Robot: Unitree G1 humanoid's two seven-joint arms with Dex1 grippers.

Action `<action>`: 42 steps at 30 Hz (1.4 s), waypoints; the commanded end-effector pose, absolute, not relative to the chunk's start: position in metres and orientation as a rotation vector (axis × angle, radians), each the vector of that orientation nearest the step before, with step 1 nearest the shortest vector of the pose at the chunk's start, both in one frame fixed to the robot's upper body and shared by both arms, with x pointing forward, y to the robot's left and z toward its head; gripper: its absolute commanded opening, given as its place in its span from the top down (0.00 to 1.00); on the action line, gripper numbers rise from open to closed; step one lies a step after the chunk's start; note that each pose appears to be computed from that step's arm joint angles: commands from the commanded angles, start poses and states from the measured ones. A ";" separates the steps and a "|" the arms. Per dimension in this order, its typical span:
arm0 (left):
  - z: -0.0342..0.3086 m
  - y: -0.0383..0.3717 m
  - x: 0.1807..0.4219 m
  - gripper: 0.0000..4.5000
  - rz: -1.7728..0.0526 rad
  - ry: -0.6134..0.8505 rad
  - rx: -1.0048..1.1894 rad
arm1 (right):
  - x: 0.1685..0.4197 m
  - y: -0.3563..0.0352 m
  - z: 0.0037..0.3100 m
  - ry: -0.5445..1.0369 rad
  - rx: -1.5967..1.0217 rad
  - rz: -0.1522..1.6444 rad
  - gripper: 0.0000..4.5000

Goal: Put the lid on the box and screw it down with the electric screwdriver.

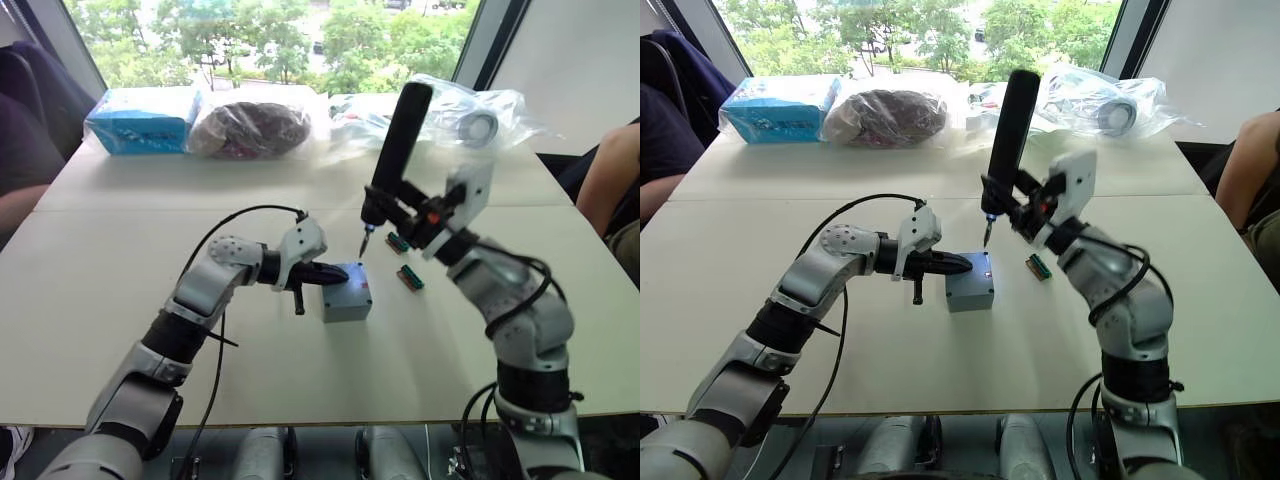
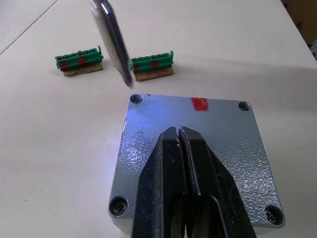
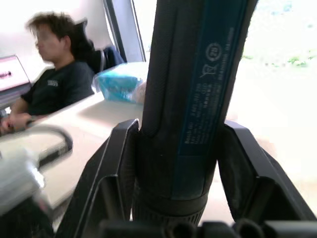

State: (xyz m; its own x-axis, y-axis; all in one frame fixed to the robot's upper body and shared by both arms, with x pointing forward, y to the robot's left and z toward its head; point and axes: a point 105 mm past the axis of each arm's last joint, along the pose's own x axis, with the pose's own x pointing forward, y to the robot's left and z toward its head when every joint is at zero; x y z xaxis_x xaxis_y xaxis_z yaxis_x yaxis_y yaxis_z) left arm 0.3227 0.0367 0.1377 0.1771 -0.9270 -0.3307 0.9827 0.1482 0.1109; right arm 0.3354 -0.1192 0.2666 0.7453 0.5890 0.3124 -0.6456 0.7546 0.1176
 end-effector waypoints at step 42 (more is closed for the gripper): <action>0.168 0.065 0.282 1.00 -1.428 0.225 0.373 | 0.331 -0.289 0.132 0.950 0.123 0.250 0.01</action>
